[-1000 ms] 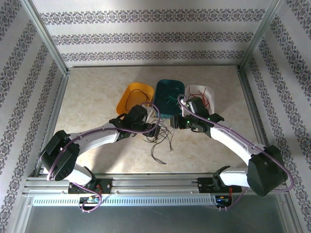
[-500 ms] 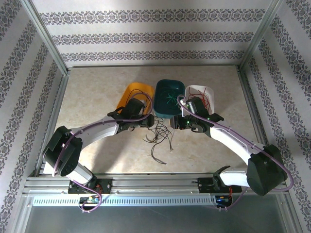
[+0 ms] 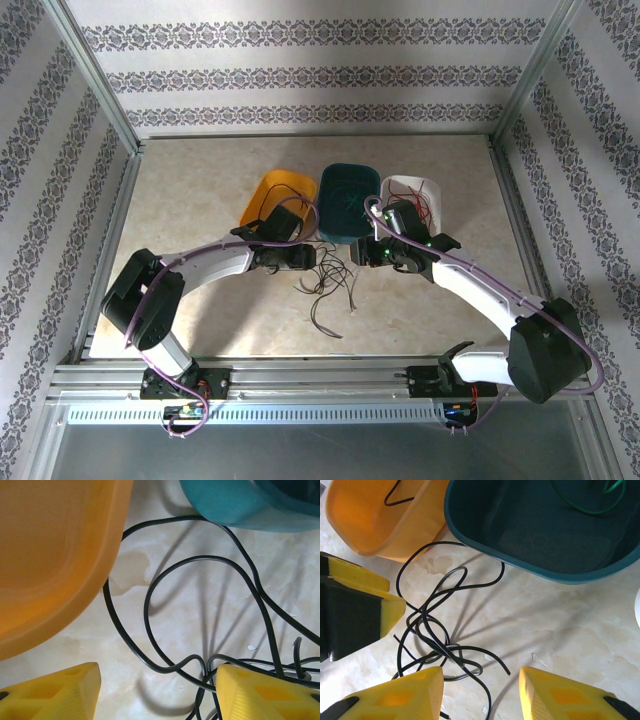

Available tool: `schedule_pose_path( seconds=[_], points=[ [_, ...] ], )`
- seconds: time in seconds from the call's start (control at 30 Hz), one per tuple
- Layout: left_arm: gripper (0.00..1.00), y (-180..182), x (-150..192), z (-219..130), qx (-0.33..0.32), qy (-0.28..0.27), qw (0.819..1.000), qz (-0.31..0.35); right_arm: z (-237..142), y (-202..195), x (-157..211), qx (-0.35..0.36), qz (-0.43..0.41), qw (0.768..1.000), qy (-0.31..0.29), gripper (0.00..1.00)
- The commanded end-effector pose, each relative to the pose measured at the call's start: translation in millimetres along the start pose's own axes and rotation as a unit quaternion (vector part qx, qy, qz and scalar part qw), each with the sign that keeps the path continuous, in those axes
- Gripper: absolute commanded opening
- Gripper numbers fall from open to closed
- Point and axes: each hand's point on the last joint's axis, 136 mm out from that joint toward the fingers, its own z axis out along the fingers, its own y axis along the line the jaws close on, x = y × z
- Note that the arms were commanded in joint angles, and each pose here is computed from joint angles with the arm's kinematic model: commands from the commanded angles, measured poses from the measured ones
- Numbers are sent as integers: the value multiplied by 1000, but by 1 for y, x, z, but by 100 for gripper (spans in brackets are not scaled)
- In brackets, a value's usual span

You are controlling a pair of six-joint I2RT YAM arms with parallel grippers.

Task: Untangle the cables

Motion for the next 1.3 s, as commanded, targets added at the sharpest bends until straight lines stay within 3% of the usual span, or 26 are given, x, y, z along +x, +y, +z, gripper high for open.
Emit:
schedule_pose_path(
  seconds=[0.0,0.2,0.3,0.37,0.57,0.83,1.03,1.17,1.27],
  points=[
    [59,-2,-10,5,0,-2,1000,-1,-2,-2,5,6,-9,1000,1,44],
    [44,-3,-28,15,6,-36,999,-8,-4,-2,8,5,-11,1000,3,44],
    [13,-7,-34,17,8,-44,999,-4,-5,-3,8,7,-11,1000,2,44],
    [2,-16,-39,11,19,-54,998,14,-5,-5,8,12,-10,1000,-1,44],
    [0,-62,-51,-47,11,-141,977,162,-10,-21,2,44,10,999,-30,44],
    [0,-91,-59,-137,53,-267,937,220,-28,-49,-15,85,53,991,-84,44],
    [0,-90,-86,-196,38,-386,895,220,-38,-50,-24,82,54,990,-103,44],
    [0,-116,-89,-219,97,-417,869,246,-41,-47,-26,77,54,990,-108,44],
    [0,-142,-76,-226,173,-401,857,275,-42,-44,-25,70,50,990,-108,44]
  ],
)
